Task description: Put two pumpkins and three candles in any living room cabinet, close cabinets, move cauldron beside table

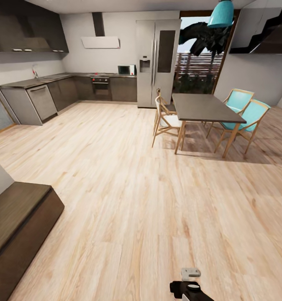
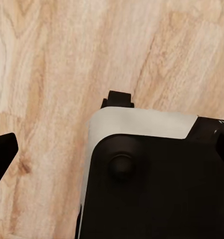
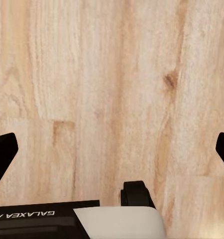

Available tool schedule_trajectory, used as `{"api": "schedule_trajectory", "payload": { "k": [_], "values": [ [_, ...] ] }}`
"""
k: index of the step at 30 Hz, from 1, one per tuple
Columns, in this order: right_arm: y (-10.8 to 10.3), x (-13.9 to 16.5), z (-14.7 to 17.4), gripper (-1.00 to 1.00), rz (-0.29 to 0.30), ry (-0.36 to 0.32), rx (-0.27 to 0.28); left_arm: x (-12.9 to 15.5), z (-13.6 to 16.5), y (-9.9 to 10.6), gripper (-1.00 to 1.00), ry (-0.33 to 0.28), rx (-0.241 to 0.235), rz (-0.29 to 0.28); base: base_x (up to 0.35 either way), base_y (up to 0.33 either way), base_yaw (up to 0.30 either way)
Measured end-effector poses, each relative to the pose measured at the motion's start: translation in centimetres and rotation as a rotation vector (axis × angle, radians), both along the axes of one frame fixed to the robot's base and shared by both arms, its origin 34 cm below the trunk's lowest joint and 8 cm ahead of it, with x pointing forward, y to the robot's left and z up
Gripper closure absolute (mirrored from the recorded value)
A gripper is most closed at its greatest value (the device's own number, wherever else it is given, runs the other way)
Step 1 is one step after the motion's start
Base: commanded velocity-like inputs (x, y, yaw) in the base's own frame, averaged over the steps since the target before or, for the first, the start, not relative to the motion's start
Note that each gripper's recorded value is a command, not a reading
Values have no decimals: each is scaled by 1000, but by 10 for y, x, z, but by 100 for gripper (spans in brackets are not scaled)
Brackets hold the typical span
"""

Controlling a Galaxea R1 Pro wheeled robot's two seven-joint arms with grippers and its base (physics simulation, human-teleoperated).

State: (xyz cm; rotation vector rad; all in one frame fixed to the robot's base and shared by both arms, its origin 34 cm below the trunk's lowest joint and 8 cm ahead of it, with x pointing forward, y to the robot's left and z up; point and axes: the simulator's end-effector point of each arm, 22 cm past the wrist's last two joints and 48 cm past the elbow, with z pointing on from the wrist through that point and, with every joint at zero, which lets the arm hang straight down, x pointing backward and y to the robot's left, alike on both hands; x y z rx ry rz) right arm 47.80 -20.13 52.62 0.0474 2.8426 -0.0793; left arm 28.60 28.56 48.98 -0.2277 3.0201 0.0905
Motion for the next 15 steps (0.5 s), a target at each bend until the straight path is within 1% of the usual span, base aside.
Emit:
{"api": "schedule_trajectory", "payload": {
  "k": [3, 5, 7, 10, 12, 15],
  "values": [
    [0, 0, 0, -100, 1, 0, 0, 2, 0, 0, -100, -9, 1, 0, 242, -228, 171],
    [0, 0, 0, -100, 2, 0, 0, 7, 1, 0, -100, -33, 4, 0, 195, -226, 246],
    [0, 0, 0, -100, 2, 0, 0, 9, 1, 1, -100, -43, 6, 0, 156, -198, 261],
    [0, 0, 0, -100, 2, 0, 0, 10, 1, 0, -100, -53, 6, 0, 74, -100, 274],
    [0, 0, 0, -100, 3, 1, -1, 6, 1, -3, -100, -54, 4, 1, 31, -41, 281],
    [0, 0, 0, -100, 3, 1, -1, 3, 2, -5, -100, -74, 4, 3, 15, -20, 284]
  ]
}}
